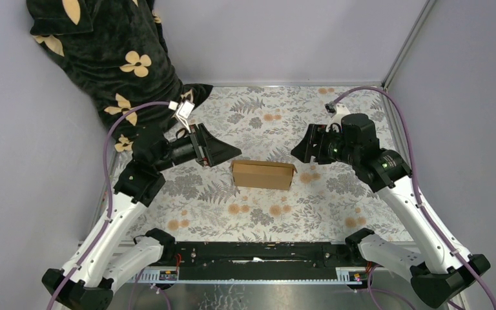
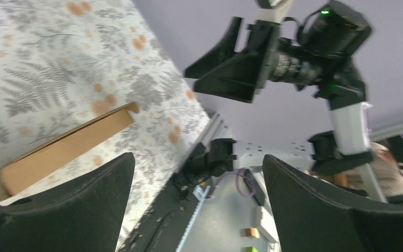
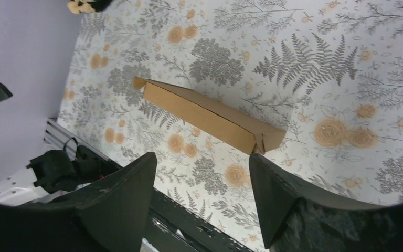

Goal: Fold the paper box

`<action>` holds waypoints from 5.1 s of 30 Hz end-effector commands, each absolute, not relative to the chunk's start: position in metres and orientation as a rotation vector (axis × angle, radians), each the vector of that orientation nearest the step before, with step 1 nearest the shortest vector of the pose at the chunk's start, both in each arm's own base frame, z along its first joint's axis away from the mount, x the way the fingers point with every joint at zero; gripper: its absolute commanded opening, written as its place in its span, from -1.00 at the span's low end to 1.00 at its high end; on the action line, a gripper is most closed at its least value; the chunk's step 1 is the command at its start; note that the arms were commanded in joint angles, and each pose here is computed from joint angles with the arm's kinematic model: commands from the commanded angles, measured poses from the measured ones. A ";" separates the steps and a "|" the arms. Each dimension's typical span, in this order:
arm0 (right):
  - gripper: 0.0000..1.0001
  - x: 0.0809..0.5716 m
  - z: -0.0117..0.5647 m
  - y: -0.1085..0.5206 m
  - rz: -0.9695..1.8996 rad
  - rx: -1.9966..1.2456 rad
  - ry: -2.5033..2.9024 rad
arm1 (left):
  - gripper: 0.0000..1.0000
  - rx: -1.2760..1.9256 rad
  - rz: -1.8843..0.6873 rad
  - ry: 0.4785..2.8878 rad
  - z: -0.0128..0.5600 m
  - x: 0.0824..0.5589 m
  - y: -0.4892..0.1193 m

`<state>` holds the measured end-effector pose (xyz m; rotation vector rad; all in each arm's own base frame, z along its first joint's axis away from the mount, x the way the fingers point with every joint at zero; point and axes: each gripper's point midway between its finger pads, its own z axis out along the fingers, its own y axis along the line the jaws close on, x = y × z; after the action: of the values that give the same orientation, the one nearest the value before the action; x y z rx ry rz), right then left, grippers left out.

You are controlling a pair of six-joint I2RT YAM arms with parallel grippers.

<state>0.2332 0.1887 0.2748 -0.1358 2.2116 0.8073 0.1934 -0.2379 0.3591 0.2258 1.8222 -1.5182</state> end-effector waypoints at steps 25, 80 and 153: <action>-0.29 0.244 0.198 0.168 0.500 -0.295 2.139 | 0.75 0.088 -0.649 2.035 0.233 0.263 -0.176; -0.60 0.255 0.189 0.199 0.447 -0.500 2.176 | 0.44 0.241 -0.588 2.097 0.219 0.254 -0.191; -0.71 0.254 0.176 0.198 0.419 -0.499 2.196 | -0.35 0.346 -0.472 2.149 0.179 0.267 -0.217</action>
<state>0.2480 0.1907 0.1620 -0.4943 2.2592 0.4004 0.2548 -0.2098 0.1666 0.3591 2.2193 -0.4674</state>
